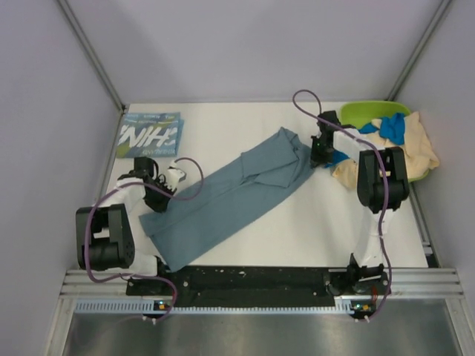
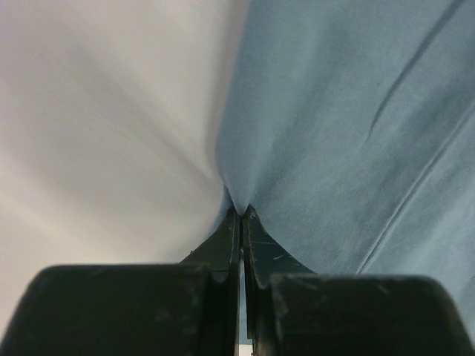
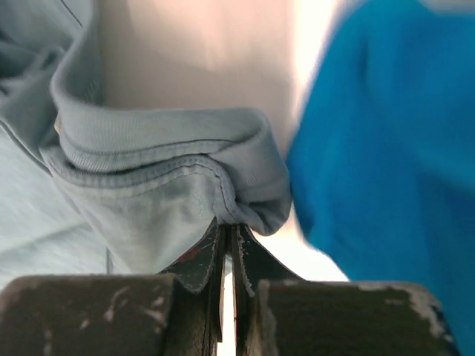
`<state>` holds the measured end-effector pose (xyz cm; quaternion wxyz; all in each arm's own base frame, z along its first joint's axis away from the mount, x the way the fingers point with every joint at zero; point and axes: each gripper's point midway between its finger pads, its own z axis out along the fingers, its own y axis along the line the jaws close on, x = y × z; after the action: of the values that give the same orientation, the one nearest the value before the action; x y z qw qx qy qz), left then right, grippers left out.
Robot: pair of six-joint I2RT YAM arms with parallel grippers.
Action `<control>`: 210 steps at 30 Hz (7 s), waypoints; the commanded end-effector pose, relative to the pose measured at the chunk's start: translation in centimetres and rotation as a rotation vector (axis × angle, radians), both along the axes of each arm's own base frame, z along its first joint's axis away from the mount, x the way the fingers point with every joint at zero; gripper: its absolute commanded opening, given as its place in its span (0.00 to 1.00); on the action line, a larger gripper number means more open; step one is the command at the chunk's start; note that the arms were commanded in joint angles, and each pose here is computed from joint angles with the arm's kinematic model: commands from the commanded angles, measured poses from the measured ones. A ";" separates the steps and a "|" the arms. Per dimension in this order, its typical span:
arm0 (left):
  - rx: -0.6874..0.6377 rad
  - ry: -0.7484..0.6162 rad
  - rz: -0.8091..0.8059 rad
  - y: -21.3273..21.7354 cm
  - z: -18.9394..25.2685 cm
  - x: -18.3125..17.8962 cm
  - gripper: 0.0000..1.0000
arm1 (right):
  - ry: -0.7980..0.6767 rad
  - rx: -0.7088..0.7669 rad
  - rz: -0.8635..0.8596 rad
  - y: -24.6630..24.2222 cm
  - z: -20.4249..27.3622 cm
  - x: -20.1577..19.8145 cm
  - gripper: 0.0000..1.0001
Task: Fold and stack the t-shirts
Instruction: Rotate the tshirt 90 degrees, then grab the bottom of the folded rectangular tshirt with both arms, then fold the folded rectangular tshirt in 1/3 of the way, then grab one side of the 2/3 rectangular tshirt with both arms
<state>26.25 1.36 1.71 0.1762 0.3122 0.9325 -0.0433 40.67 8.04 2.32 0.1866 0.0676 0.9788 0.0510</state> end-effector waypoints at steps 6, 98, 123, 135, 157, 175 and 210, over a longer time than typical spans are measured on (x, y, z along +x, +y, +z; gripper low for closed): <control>-0.178 0.229 -0.239 -8.2 -1.0 -7.4 0.00 | -0.115 0.102 -0.025 2.5 0.9 15.2 0.00; -0.075 -0.255 -1.152 -21.2 7.8 -9.7 0.00 | -0.495 0.162 1.744 19.9 6.2 -29.4 0.00; 0.111 -0.345 -0.816 -26.7 8.5 15.2 0.00 | -0.621 0.160 0.978 11.4 8.7 -4.4 0.00; 0.144 -0.363 -0.752 -26.8 6.6 18.3 0.00 | -0.534 0.178 0.847 9.6 6.8 -1.1 0.00; -0.091 -0.533 -0.493 -24.0 16.6 20.4 0.39 | -0.769 0.125 0.790 6.9 14.9 0.1 0.42; -0.132 -0.209 -1.050 -22.6 3.9 3.2 0.64 | -0.608 -0.228 1.686 13.2 3.2 -17.0 0.56; -0.124 0.091 -0.911 -16.0 12.5 -11.7 0.00 | -0.227 0.090 1.741 10.0 13.1 -31.8 0.00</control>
<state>20.07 -17.62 12.17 0.1705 0.6815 0.6915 -0.1686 14.83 21.42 12.13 0.2643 -0.7140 0.6274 0.1636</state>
